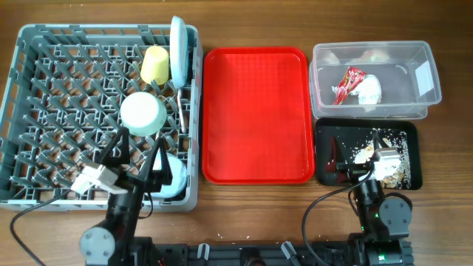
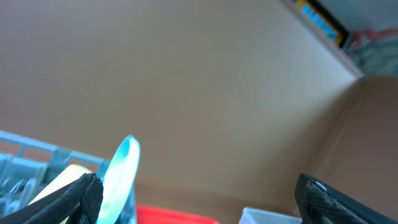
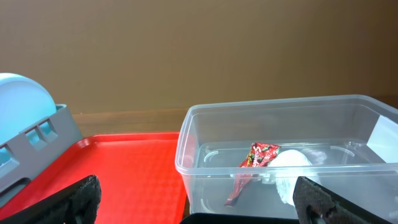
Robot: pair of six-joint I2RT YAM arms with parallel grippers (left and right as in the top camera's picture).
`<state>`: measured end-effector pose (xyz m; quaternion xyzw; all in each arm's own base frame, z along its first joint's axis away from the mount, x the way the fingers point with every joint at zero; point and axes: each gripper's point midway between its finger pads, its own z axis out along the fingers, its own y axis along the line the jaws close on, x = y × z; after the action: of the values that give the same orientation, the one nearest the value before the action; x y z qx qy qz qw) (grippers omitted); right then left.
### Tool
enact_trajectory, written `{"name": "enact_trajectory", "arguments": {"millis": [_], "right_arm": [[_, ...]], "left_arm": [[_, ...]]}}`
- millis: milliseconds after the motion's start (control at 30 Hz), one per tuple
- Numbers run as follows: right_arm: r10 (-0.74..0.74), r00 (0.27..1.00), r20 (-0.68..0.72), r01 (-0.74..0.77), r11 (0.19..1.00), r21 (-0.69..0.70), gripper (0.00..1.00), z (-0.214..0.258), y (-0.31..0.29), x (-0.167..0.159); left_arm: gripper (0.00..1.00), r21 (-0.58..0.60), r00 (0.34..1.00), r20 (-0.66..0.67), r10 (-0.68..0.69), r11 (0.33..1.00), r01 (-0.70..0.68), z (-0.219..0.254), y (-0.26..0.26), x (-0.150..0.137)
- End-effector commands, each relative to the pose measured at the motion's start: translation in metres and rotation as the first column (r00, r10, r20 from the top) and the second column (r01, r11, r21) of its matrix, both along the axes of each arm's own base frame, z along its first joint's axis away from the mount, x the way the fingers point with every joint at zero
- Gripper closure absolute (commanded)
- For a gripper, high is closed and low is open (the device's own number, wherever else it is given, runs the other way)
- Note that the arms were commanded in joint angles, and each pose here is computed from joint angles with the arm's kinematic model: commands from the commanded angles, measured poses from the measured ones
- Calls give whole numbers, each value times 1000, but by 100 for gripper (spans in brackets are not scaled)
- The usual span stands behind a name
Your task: Sort waste into correct bins and load items into the dishwasher rack
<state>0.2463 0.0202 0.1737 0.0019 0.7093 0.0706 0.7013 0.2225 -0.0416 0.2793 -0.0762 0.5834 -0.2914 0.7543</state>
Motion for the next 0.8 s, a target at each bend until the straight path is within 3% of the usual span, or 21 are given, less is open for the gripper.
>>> {"name": "enact_trajectory", "arguments": {"millis": [0,333,767], "right_arm": [[21,1000,10,-21,1000,-14,0,2,4,-1],[21,1000,10,-21,1000,-14,0,2,4,-1],[21,1000,10,-21,1000,-14,0,2,4,-1]], "left_arm": [[0,1,999,-25,48,999,-48,-18,8,6],[0,26,963,-264,57,998,-52,-80,9,18],[0,65,946,-318,66,997,-48,-108,8,21]]}}
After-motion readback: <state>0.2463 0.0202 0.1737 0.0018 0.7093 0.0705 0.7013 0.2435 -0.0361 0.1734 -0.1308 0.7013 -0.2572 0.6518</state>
